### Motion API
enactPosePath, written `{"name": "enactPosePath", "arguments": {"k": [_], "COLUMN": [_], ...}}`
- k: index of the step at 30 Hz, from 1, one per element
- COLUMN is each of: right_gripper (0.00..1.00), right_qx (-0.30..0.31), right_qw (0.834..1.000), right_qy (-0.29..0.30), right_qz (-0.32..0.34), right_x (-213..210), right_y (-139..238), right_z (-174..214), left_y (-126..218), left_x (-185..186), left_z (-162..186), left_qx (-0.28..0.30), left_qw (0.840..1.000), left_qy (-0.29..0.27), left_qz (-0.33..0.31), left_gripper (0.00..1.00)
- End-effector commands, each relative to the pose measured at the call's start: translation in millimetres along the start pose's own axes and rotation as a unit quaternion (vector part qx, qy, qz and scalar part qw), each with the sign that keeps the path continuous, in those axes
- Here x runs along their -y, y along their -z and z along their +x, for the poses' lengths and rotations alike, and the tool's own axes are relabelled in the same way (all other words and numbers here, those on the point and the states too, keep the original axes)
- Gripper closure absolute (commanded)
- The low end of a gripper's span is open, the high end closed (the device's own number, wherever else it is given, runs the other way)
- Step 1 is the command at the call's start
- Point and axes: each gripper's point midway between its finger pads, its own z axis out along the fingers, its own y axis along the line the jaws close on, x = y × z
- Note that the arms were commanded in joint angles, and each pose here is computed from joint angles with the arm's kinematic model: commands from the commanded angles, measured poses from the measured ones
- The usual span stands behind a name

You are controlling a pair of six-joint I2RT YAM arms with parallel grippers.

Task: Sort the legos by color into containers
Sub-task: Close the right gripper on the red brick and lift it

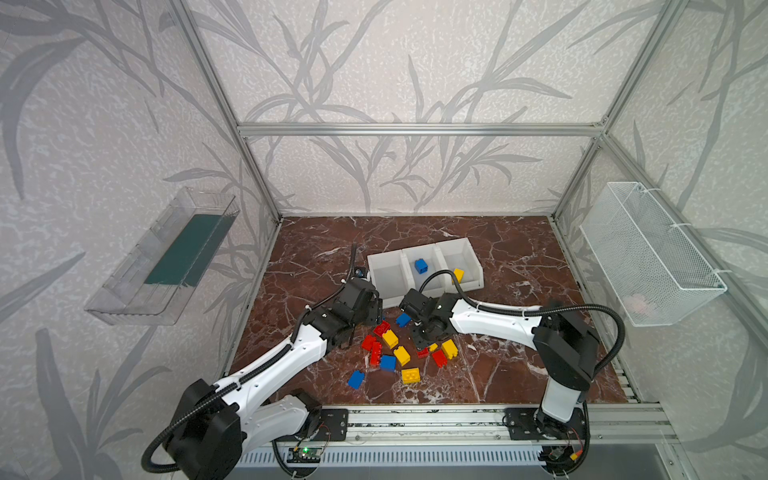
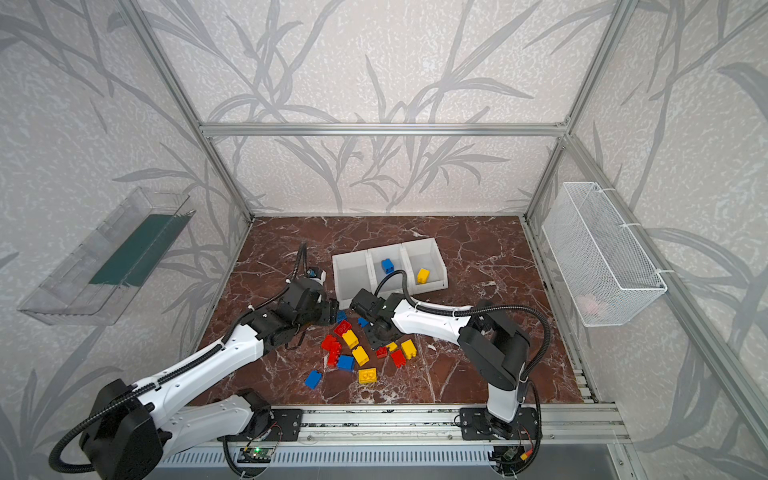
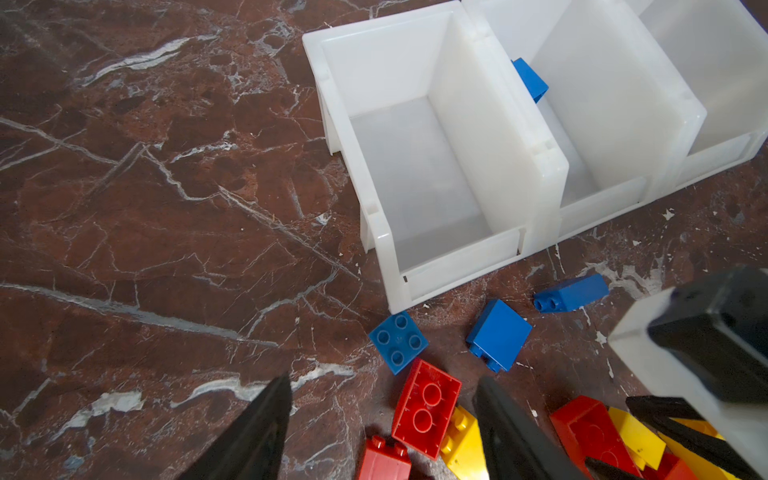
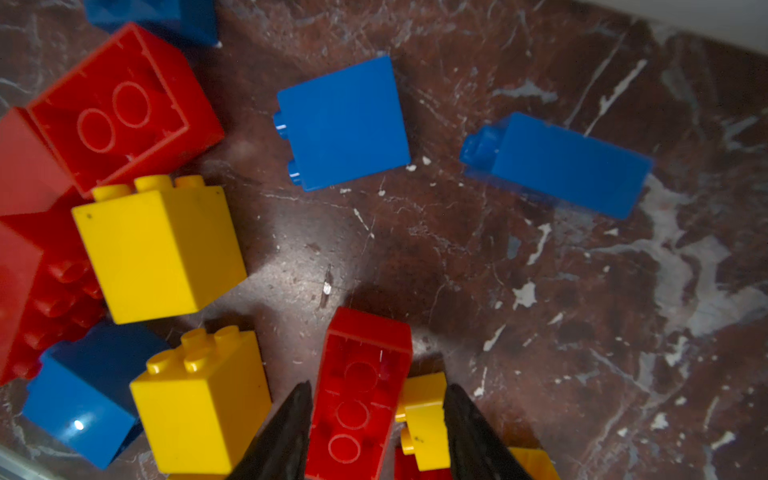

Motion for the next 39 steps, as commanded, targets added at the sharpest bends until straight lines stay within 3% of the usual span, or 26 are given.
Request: {"name": "enactPosePath", "arguments": {"k": [1,10,22,32,39], "right_gripper": [0.48,0.66,0.71,0.71,0.7], "right_qx": [-0.009,-0.019,0.012,0.093,0.13], "right_qw": [1.0,1.0,1.0,0.993,0.988], "right_qy": [0.0,0.005,0.012,0.071,0.078], "right_qz": [0.004,0.017,0.011,0.018,0.021], "right_x": [-5.5,-5.7,-11.3,-16.1,-14.3], "right_y": [-1.8,-9.1,12.2,61.8,63.1], "right_z": [-0.4,1.1,-17.4,-108.1,-168.0], "left_y": [2.1,0.3,3.5,9.2,13.3], "left_x": [-6.4,-8.4,-14.1,-15.5,-20.2], "left_z": [2.5,6.3,14.8,20.3,24.8], "left_qx": [0.005,0.005,0.008,0.015,0.022], "left_qw": [1.0,1.0,1.0,0.999,0.999], "left_qy": [0.013,0.014,0.023,0.034,0.047], "left_qz": [-0.009,-0.011,-0.012,-0.001,-0.002], "left_gripper": [0.27,0.28,0.27,0.28,0.27]}}
